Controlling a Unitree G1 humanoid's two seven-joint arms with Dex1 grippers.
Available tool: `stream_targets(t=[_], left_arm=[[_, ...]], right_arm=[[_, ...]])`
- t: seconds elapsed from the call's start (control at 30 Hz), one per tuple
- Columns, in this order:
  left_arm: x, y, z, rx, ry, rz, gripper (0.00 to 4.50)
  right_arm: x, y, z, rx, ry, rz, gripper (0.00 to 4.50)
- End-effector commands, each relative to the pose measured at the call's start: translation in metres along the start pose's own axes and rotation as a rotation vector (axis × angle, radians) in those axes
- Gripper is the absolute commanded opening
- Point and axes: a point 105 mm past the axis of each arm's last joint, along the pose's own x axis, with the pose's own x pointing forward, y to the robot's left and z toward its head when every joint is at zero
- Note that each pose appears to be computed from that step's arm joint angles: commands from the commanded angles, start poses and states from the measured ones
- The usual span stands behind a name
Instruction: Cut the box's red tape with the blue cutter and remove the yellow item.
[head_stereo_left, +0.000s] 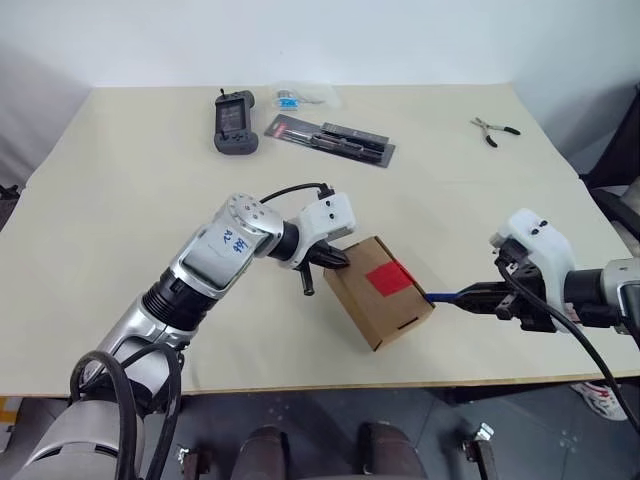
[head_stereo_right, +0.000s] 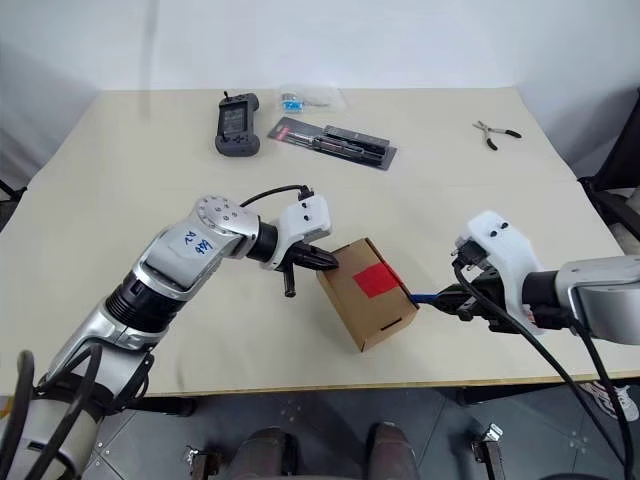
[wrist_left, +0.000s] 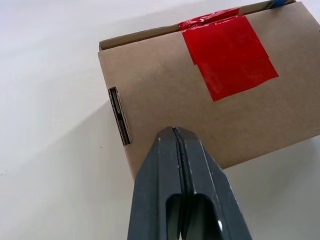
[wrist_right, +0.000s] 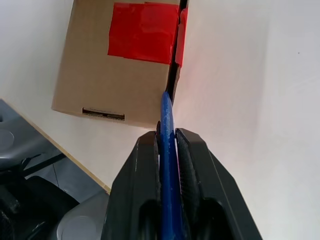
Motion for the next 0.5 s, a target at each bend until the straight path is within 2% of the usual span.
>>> stream_targets(t=[0.03, 0.17, 0.27, 0.37, 0.5], left_arm=[[0.013, 0.003, -0.047, -0.122, 0.122, 0.037, 0.00], [0.012, 0.007, -0.039, -0.125, 0.051, 0.065, 0.00], [0.012, 0.008, -0.036, -0.135, 0.014, 0.072, 0.00], [0.012, 0.007, -0.032, -0.141, -0.022, 0.075, 0.00], [0.011, 0.008, -0.023, -0.125, -0.095, 0.084, 0.00]], right_arm=[[-0.025, -0.001, 0.023, -0.030, -0.147, -0.014, 0.22], [-0.046, -0.013, 0.041, -0.018, -0.326, -0.056, 0.22], [-0.047, -0.030, 0.041, 0.014, -0.405, -0.117, 0.22], [-0.026, -0.061, 0.016, 0.066, -0.389, -0.229, 0.22], [0.010, -0.094, -0.021, 0.043, -0.355, -0.374, 0.22]])
